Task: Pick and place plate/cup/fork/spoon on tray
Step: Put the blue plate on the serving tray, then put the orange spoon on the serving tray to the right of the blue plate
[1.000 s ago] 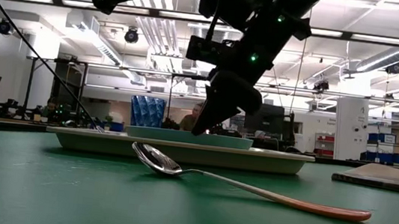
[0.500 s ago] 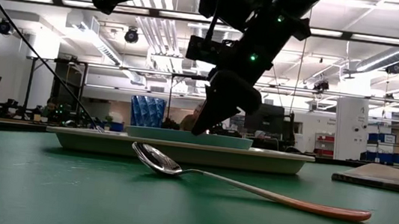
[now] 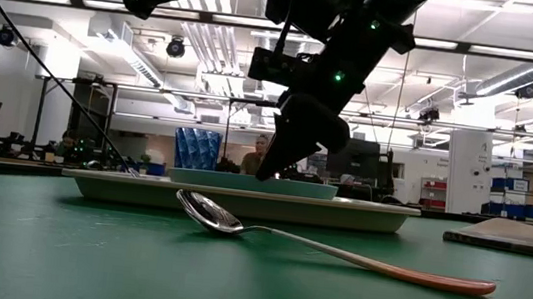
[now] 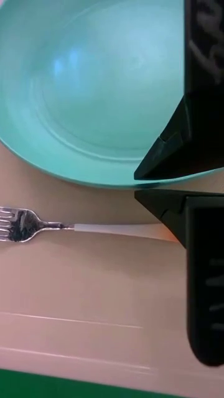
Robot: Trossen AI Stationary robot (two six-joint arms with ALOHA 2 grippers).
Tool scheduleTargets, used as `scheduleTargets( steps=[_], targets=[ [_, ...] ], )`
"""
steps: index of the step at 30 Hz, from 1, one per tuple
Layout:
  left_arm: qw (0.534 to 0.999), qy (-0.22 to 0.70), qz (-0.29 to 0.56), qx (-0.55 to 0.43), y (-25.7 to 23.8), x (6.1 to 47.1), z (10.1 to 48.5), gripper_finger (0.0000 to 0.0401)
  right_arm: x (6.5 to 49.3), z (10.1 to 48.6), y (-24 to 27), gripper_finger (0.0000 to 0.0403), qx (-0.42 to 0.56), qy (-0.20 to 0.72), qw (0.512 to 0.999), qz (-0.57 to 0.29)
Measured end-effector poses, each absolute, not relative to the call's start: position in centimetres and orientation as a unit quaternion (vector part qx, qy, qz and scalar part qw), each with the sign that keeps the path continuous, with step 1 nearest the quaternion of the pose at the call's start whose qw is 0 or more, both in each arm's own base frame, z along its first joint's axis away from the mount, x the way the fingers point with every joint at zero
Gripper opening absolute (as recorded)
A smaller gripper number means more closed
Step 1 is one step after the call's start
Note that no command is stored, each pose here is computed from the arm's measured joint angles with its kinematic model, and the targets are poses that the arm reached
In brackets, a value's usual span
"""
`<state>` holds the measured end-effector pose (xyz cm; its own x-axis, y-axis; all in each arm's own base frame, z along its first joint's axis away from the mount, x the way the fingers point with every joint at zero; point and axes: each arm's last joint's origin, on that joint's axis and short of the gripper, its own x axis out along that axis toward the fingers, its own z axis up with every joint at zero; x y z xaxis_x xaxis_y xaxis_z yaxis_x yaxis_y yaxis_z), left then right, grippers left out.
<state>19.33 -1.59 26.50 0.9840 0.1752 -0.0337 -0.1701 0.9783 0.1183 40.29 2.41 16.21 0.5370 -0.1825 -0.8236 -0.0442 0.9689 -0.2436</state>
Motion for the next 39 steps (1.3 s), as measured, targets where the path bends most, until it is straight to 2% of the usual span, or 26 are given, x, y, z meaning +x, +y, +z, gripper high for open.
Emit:
scheduleTargets(
  steps=[8, 18, 24, 30, 39],
  targets=[
    [0.994, 0.022, 0.087, 0.058, -1.6, 19.3, 26.5, 0.0004, 40.3, 16.2, 2.6, 0.0033, -0.100, 0.480, 0.872, -0.021],
    [0.995, 0.021, 0.087, 0.046, -1.6, 19.3, 26.5, 0.0004, 40.3, 16.5, 2.6, 0.0118, -0.083, 0.481, 0.872, -0.031],
    [0.995, 0.021, 0.087, 0.046, -1.6, 19.3, 26.5, 0.0004, 40.8, 18.1, 2.6, 0.0148, -0.075, 0.477, 0.875, -0.035],
    [0.995, 0.021, 0.087, 0.038, -1.6, 19.3, 26.5, 0.0004, 40.9, 19.7, 3.0, 0.0155, -0.065, 0.474, 0.877, -0.038],
    [0.995, 0.029, 0.087, 0.035, -1.6, 19.3, 26.3, 0.0004, 39.6, 22.3, 5.3, 0.0138, -0.040, 0.459, 0.887, -0.030]
  ],
)
